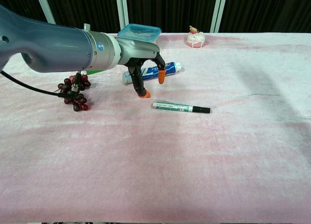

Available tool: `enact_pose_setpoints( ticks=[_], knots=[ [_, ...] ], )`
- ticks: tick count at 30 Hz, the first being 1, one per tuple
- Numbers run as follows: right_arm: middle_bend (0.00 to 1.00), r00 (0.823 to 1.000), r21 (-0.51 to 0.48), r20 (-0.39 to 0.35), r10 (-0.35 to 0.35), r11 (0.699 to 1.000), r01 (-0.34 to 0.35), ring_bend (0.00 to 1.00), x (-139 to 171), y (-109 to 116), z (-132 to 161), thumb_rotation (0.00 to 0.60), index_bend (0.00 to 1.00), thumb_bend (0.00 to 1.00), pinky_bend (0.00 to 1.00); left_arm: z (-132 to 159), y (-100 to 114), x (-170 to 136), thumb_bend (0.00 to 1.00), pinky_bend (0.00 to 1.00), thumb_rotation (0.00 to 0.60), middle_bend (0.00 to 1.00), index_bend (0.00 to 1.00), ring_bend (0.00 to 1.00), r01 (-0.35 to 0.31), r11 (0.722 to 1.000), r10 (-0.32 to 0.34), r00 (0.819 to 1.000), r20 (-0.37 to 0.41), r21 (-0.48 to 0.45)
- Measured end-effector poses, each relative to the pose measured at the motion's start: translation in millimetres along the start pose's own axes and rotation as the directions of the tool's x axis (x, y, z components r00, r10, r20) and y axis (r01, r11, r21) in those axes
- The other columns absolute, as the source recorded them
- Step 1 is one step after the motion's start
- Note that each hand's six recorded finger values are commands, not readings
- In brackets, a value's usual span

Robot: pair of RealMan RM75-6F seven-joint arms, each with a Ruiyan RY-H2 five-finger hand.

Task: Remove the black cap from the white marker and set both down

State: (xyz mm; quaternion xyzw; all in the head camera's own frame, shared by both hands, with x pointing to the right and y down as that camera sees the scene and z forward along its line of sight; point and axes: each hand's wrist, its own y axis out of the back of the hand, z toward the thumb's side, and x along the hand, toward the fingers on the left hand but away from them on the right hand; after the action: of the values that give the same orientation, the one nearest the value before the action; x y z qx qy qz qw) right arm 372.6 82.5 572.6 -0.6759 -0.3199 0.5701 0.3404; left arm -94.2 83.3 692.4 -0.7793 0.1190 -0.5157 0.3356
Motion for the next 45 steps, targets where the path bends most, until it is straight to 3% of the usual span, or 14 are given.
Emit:
enact_pose_setpoints(
  ticks=[17, 45],
  knots=[
    [0.0, 1.0, -0.008, 0.017, 0.002, 1.0, -0.002, 0.04, 2.7, -2.6, -11.5, 0.6, 0.02, 0.13, 0.17, 20.4, -22.5, 31.4, 0.26, 0.0, 0.6, 0.14, 0.41, 0.0, 0.007, 1.0, -0.006, 0.999, -0.042, 0.022],
    [0.0, 0.999, -0.004, 0.044, -0.008, 1.0, 0.008, 0.04, 10.1, -0.8, -23.2, 0.6, 0.02, 0.13, 0.17, 34.0, -39.1, 45.5, 0.32, 0.0, 0.6, 0.14, 0.46, 0.0, -0.017, 0.998, 0.019, 1.0, -0.02, 0.054]
  ],
)
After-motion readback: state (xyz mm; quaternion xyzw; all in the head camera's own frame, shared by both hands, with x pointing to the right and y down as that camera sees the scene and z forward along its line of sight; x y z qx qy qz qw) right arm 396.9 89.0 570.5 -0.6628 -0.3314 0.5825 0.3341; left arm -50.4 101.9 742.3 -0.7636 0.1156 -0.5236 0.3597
